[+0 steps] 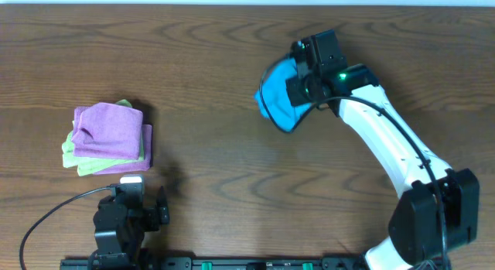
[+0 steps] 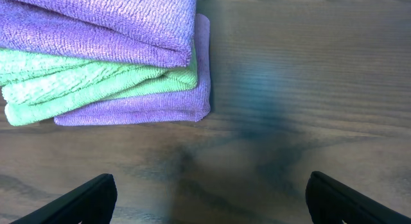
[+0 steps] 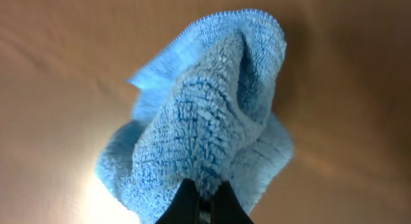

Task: Fold the cloth
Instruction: 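Carry the blue cloth with the right gripper toward the table center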

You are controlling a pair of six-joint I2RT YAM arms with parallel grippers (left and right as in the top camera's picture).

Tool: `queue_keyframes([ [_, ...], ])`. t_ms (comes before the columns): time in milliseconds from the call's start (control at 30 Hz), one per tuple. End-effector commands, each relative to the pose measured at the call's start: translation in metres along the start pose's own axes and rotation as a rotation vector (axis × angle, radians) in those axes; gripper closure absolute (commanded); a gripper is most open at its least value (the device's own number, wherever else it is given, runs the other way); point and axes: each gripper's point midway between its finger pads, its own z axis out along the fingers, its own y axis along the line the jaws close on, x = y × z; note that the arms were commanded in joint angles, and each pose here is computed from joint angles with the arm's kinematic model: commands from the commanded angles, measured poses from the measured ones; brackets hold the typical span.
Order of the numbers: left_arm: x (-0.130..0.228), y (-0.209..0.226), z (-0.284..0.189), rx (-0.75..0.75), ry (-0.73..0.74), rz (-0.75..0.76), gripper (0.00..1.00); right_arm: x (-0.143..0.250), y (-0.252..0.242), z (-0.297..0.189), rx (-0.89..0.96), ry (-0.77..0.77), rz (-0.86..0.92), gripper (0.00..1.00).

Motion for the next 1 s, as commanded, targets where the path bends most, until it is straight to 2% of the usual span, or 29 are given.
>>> queue_keyframes([
  [0,0.020,-0.002,0.007,0.010,0.064,-0.011,0.05,-0.027,0.006,0.007,0.005,-0.093,-0.036,0.99],
  [300,0.020,-0.002,0.007,0.010,0.064,-0.011,0.05,-0.026,0.027,0.115,-0.033,-0.125,-0.048,0.99],
  [500,0.020,-0.002,0.007,0.010,0.064,-0.011,0.05,-0.025,0.028,0.123,-0.035,-0.096,-0.036,0.98],
  [533,0.020,-0.002,0.007,0.010,0.064,-0.011,0.05,-0.025,0.028,0.121,-0.034,-0.090,-0.036,0.91],
  [567,0.020,-0.002,0.007,0.010,0.064,-0.011,0.05,-0.026,0.027,0.119,-0.033,-0.085,-0.035,0.73],
  [600,0.020,-0.002,0.007,0.010,0.064,-0.011,0.05,-0.027,0.025,0.116,-0.026,-0.082,-0.035,0.51],
  [667,0.020,-0.002,0.007,0.010,0.064,-0.011,0.05,-0.031,0.022,0.109,-0.003,-0.087,-0.035,0.35],
  [700,0.020,-0.002,0.007,0.010,0.064,-0.011,0.05,-0.036,0.018,0.103,0.018,-0.099,-0.035,0.22],
  [767,0.020,-0.002,0.007,0.010,0.064,-0.011,0.05,-0.048,0.011,0.088,0.059,-0.127,-0.031,0.05],
  [967,0.020,-0.002,0.007,0.010,0.064,-0.011,0.05,-0.088,-0.004,0.020,0.099,-0.240,-0.004,0.01],
])
